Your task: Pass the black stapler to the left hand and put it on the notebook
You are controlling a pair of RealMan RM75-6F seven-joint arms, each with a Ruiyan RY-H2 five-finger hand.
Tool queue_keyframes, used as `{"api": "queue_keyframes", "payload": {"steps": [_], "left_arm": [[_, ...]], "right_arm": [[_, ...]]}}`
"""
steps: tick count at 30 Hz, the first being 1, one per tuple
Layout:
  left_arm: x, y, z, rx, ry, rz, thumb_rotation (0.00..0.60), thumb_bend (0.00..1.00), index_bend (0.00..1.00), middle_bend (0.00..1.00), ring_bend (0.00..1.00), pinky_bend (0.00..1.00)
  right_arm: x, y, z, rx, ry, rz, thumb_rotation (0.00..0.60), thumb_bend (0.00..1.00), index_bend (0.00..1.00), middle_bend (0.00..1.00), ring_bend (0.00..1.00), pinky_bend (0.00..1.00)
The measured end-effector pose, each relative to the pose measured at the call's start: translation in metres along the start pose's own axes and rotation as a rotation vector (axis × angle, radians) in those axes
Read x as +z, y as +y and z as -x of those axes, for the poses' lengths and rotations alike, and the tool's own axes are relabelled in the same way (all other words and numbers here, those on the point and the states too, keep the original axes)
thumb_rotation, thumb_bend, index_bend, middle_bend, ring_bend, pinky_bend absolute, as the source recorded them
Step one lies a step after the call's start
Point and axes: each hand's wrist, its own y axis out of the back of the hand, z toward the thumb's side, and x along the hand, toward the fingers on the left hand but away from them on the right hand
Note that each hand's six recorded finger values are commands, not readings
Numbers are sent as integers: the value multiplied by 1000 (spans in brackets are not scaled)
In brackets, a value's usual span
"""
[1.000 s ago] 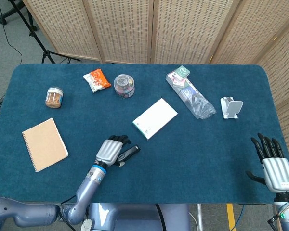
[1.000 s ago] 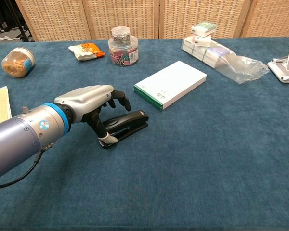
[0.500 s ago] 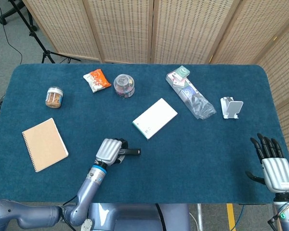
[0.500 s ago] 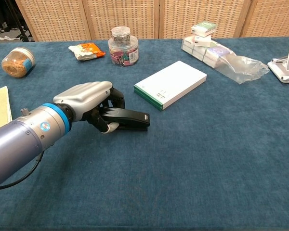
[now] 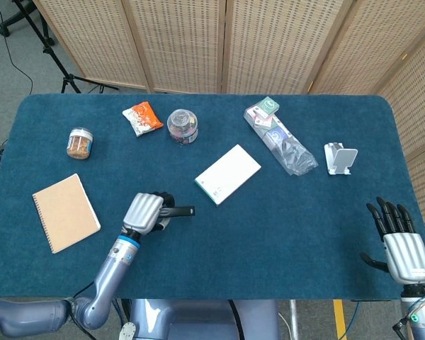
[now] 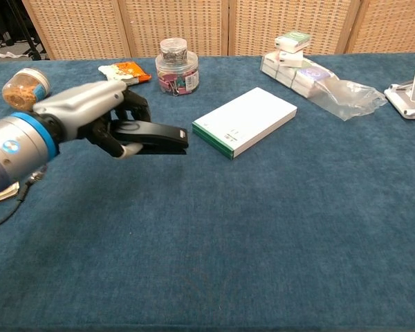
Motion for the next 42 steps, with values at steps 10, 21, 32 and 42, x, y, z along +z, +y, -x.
{"api": "queue_keyframes", "payload": {"steps": [10,21,32,42], "left_arm": [[-115,68,51,46,92,-27,600,555,670,524,516,585],[-231,63,120,-11,193,2,600,557,672,524,516,585],[-277,40,134,-111,180,-11,600,551,678,524,515,585],[-277,21,122,-138,165,-24,600,464,672,491,492,561]], "right_arm": [[6,-2,-1,9,14,-1,600,0,10,0,0,33],[10,-3,-2,11,23,1,600,0,21,0,0,33],[11,-6,-2,19,20,-13,600,0,21,0,0,32],[12,-9,-2,25,18,-17,600,0,20,0,0,33]]}}
